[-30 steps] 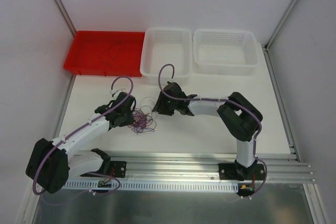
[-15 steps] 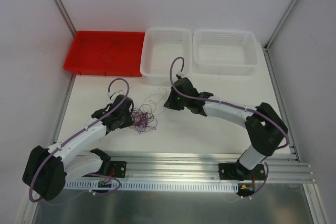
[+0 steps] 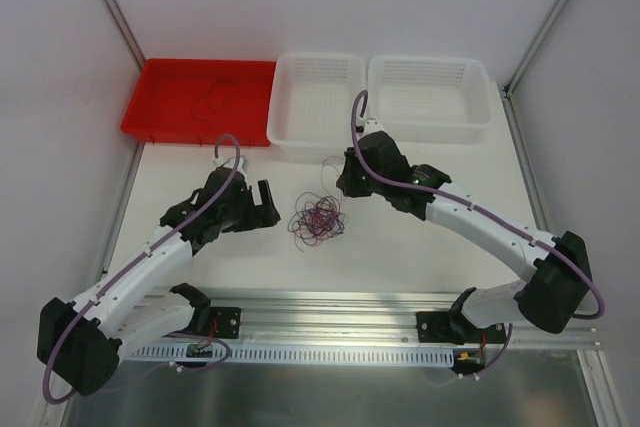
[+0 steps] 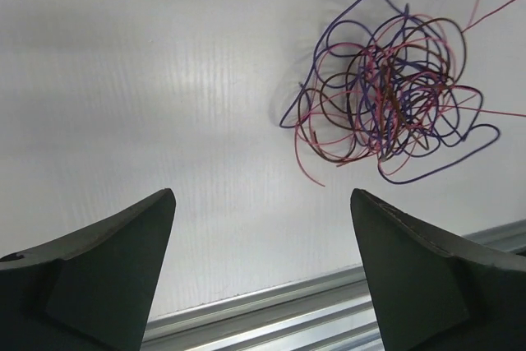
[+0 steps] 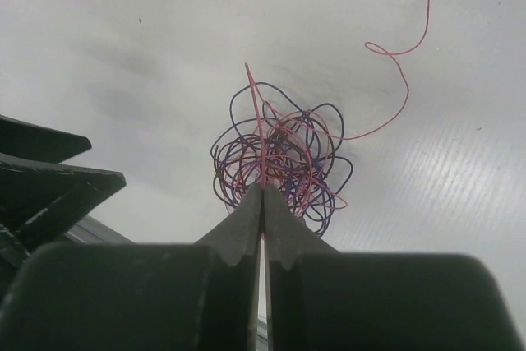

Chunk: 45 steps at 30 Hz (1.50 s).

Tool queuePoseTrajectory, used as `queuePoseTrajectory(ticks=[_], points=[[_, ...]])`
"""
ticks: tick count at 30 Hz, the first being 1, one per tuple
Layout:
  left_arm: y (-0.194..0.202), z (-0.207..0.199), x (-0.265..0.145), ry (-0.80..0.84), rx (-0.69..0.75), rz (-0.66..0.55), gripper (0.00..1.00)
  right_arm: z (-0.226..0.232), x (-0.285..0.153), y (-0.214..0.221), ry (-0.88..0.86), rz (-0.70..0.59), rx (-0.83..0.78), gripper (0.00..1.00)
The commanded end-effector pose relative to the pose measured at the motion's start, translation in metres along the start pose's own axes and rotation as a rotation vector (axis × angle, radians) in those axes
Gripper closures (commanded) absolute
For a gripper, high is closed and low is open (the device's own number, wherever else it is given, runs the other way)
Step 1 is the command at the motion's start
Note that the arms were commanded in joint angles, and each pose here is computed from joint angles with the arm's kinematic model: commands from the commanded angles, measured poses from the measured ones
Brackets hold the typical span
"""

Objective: Untangle the cables

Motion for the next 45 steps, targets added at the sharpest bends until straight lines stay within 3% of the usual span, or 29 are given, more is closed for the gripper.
queuePoseTrajectory(ticks=[1, 10, 18, 22, 26, 29, 40, 45], points=[[-0.023, -0.028, -0.007, 0.100, 0.055, -0.013, 0.11, 0.001, -0.024, -0.020, -0.001, -0.047, -0.072, 0.99], [-0.021, -0.084, 0.030, 0.251, 0.066, 0.127, 0.17, -0.006, -0.031, -0.018, 0.023, -0.058, -0.083, 0.99], [0.003, -0.110, 0.082, 0.192, 0.111, 0.245, 0.26, -0.005, -0.034, -0.016, 0.015, -0.059, -0.073, 0.99], [0.016, -0.102, 0.102, 0.120, 0.086, 0.274, 0.44, -0.009, -0.041, -0.017, 0.027, -0.067, -0.081, 0.99], [0.019, -0.082, 0.111, 0.022, 0.061, 0.246, 0.85, -0.021, -0.063, -0.022, 0.066, -0.107, -0.090, 0.99], [0.017, -0.067, 0.104, -0.010, 0.033, 0.211, 0.99, -0.039, -0.081, -0.025, 0.131, -0.135, -0.089, 0.99], [-0.018, 0.015, 0.059, -0.184, -0.076, 0.023, 1.00, -0.106, -0.189, -0.052, 0.323, -0.361, 0.005, 0.99], [-0.027, 0.041, 0.044, -0.263, -0.079, -0.034, 1.00, -0.117, -0.217, -0.056, 0.372, -0.417, 0.024, 0.99]])
Point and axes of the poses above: each gripper's point midway between its finger pads, its own x axis out along the fingers, its own z axis along the line the jaws close on, y = z × x, the point moved 2 cm from there along -x, back along the fingers, and after that the axes turned 3 degrees about -x, right-handed, at the moved point
